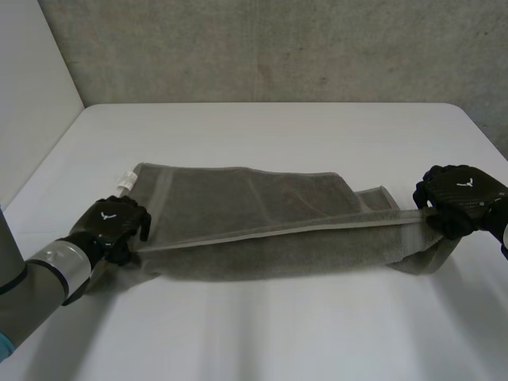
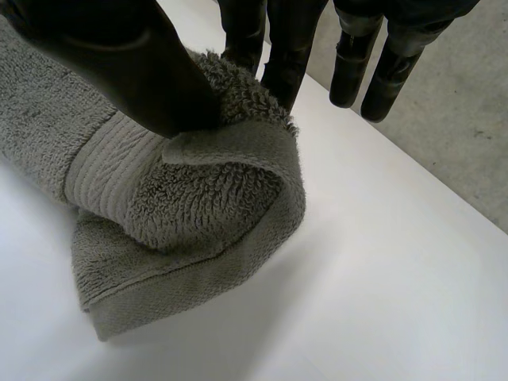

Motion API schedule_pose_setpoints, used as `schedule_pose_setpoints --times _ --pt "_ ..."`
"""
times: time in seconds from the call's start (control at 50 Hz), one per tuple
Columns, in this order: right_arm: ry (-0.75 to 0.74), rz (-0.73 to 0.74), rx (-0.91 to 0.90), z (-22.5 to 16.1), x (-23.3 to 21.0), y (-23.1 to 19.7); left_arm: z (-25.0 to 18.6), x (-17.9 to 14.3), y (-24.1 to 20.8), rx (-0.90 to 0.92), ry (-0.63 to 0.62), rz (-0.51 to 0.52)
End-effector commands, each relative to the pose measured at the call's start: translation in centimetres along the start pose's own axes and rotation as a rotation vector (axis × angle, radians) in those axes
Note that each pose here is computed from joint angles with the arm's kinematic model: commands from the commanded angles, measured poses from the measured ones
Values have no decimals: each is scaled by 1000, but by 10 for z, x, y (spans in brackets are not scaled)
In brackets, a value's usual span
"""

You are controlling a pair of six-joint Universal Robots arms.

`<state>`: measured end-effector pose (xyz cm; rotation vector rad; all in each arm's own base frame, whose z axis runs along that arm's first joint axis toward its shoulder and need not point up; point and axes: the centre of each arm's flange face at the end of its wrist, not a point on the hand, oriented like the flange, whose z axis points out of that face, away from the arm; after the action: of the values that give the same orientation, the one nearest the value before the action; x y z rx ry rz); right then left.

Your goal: Fold the towel.

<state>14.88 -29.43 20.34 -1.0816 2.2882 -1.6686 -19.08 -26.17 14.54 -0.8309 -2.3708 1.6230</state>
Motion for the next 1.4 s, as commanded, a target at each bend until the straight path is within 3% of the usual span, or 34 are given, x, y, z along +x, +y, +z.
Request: schedule_pose_setpoints --times 0.02,0.3,0.44,0.58,0.72,0.82,0.98,1.02,1.12,1.26,1.4 --pt "37 -1 5 -3 11 -3 -1 -20 1 -7 -61 29" --pt "27 22 66 -24 14 -30 -27 -35 -32 75 -90 60" --pt "22 56 162 -37 15 -59 -69 -28 -96 278 -45 127" --pt "-6 68 227 -47 14 -79 -82 -34 -123 380 -56 62" --pt "-12 54 210 -31 19 -76 -64 -55 -129 420 -84 37" --pt "46 11 165 -10 31 -72 -23 -70 -119 387 -79 14" --pt "177 -210 141 20 25 -92 21 -88 -131 391 -134 -5" --pt "294 -295 214 24 33 -109 24 -90 -140 415 -155 -9" --pt "428 -374 387 28 40 -136 31 -96 -165 486 -184 -6" --pt "423 -391 429 34 34 -143 35 -93 -178 533 -169 -17" --pt "370 -361 357 33 23 -124 36 -78 -164 488 -132 -41"
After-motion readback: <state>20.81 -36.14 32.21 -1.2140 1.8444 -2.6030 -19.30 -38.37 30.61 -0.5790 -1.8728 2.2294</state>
